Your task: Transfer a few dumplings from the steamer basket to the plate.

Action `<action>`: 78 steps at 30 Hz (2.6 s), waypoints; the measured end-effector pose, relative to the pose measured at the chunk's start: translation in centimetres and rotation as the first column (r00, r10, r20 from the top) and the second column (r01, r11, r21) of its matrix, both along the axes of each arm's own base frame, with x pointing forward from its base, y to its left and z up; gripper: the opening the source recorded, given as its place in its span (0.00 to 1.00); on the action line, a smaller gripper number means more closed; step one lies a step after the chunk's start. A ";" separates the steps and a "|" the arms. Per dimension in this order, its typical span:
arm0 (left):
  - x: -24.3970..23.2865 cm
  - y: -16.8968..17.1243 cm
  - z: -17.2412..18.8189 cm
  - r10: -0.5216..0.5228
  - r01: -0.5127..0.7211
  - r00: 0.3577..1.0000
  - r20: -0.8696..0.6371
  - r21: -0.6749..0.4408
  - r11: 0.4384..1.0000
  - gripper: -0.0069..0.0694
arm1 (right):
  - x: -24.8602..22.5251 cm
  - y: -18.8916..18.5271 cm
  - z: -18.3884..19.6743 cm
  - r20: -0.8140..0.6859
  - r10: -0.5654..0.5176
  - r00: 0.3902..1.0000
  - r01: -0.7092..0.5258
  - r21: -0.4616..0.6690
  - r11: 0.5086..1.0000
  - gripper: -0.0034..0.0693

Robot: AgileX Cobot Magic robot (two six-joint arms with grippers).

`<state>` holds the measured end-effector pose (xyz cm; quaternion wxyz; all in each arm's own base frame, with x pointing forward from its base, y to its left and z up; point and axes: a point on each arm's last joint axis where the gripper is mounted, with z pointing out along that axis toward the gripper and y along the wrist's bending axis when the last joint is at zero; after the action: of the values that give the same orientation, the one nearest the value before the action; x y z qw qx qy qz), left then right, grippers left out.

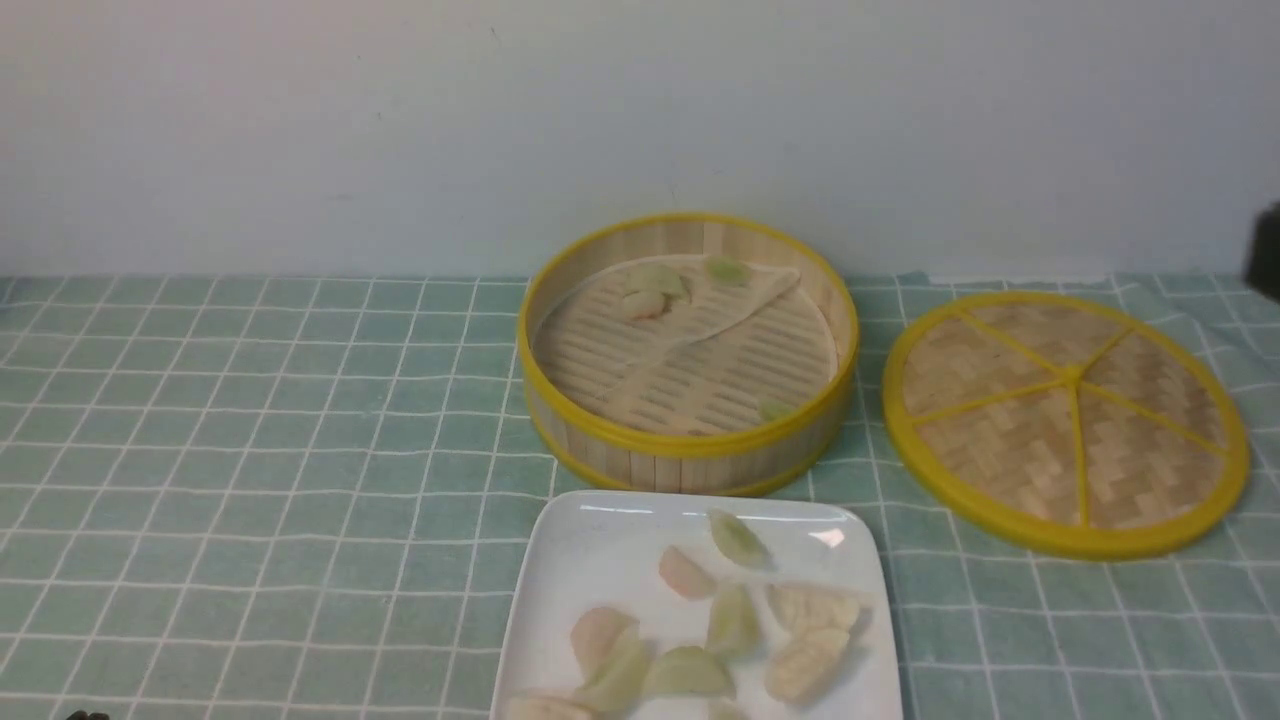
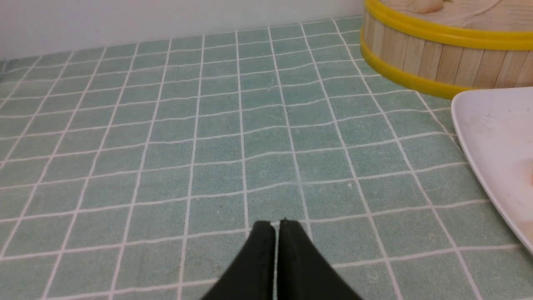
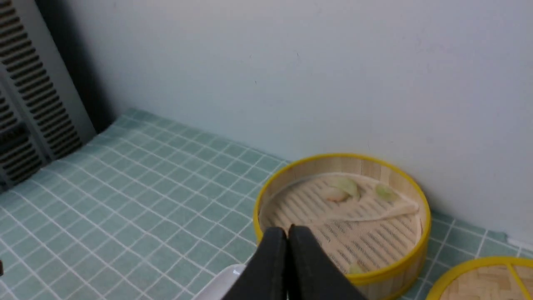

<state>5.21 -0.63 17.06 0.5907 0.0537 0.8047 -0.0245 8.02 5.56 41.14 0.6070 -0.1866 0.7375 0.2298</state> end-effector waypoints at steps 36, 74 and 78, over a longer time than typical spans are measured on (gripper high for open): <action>0.0 0.0 0.0 0.000 0.000 1.000 -0.001 0.000 1.000 0.08 | -2.6 -6.1 -23.0 -0.010 -0.644 0.765 0.642 -0.077 0.763 0.03; 0.0 0.0 0.0 0.000 0.000 1.000 -0.001 0.000 1.000 0.08 | -2.6 -6.1 -23.0 -0.013 -0.645 0.764 0.642 -0.073 0.763 0.03; 0.0 0.0 0.0 0.000 0.000 1.000 -0.001 0.000 1.000 0.08 | -2.6 -6.1 -23.0 -0.013 -0.645 0.764 0.642 -0.073 0.763 0.03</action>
<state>5.21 -0.63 17.04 0.5902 0.0538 0.8051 -0.0246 5.41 -0.53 18.11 0.6289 0.0625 0.7749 -0.0126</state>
